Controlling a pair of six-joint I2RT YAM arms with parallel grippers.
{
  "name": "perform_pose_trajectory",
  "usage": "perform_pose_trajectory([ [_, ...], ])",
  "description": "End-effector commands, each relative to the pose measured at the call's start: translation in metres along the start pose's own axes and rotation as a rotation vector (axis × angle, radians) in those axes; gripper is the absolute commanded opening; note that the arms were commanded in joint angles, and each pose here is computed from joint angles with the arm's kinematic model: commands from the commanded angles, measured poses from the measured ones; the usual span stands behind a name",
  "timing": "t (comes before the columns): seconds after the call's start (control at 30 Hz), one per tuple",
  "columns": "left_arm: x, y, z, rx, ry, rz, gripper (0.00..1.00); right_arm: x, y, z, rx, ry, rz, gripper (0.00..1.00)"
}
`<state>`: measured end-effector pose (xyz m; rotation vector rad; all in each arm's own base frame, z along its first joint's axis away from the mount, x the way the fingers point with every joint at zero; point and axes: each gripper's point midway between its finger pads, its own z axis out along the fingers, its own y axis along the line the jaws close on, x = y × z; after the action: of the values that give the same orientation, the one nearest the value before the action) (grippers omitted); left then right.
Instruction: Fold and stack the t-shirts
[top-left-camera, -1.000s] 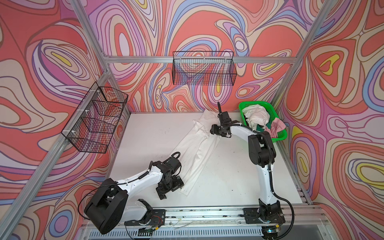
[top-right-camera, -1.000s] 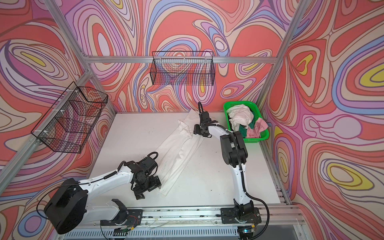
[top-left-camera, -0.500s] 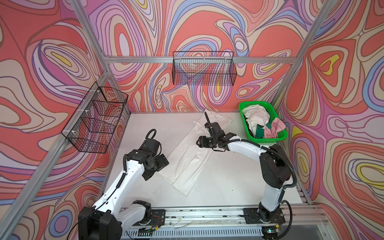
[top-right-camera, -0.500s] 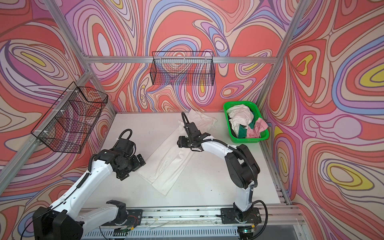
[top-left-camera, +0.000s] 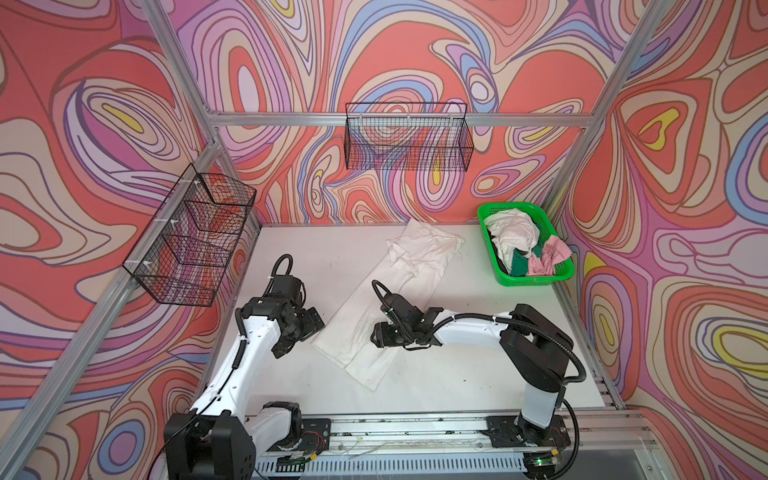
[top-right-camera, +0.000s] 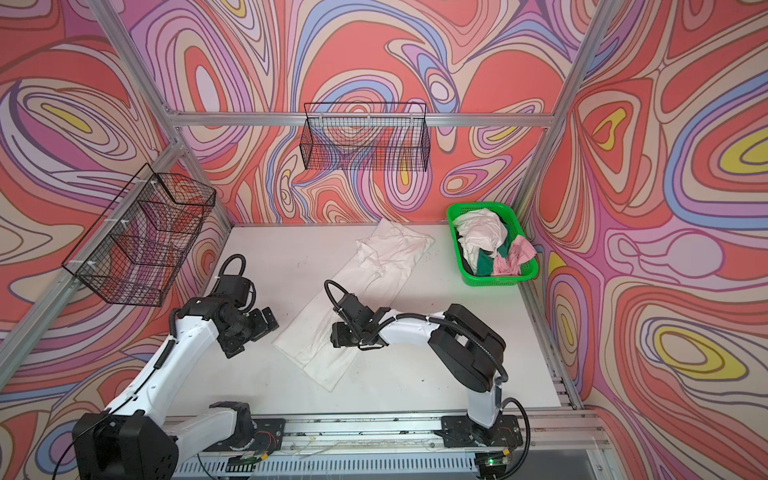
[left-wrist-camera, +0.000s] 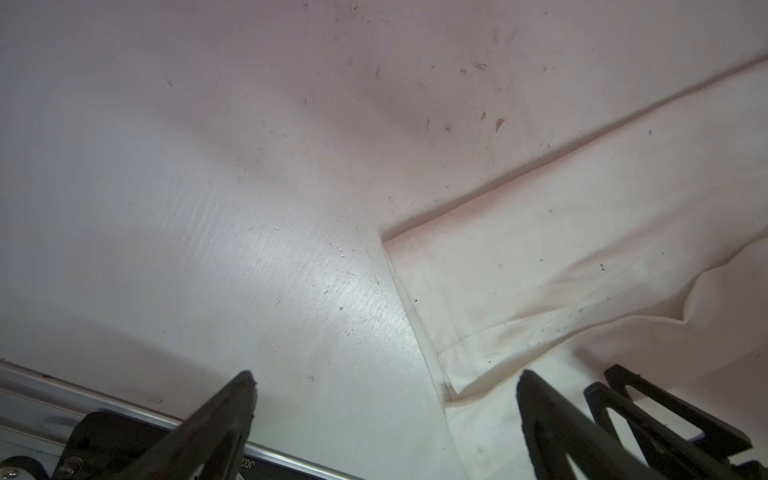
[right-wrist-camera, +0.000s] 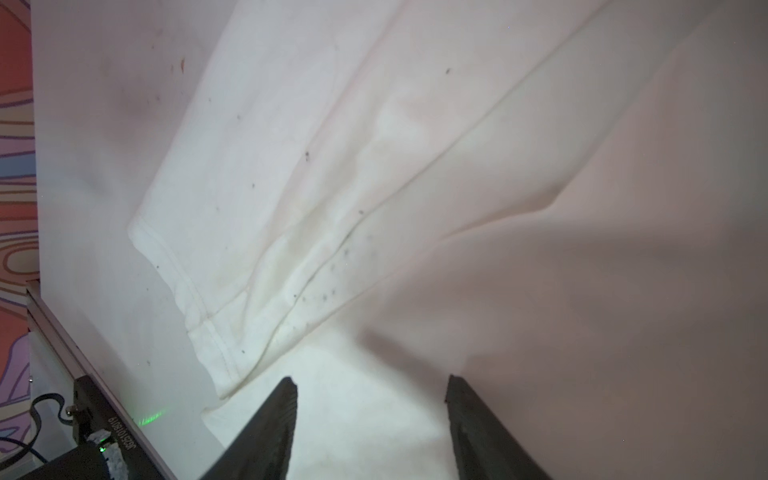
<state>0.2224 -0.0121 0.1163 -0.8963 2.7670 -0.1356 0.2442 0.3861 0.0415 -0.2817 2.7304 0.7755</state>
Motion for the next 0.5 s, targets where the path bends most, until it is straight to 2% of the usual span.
perform_pose_trajectory([
  [0.0,-0.012,0.000,-0.009,-0.013,-0.044,0.033,1.00,0.012,0.018,-0.002,-0.008,-0.012,-0.003,0.61],
  [0.1,-0.014,0.002,-0.009,-0.023,-0.055,0.036,1.00,0.029,0.017,0.008,0.002,0.016,-0.006,0.61],
  [0.27,-0.014,0.002,-0.003,-0.026,-0.043,0.029,1.00,0.058,-0.013,0.026,0.069,0.086,0.011,0.61],
  [0.47,-0.014,0.003,-0.002,-0.034,-0.048,0.027,1.00,0.076,-0.044,0.015,0.149,0.099,0.026,0.61],
])
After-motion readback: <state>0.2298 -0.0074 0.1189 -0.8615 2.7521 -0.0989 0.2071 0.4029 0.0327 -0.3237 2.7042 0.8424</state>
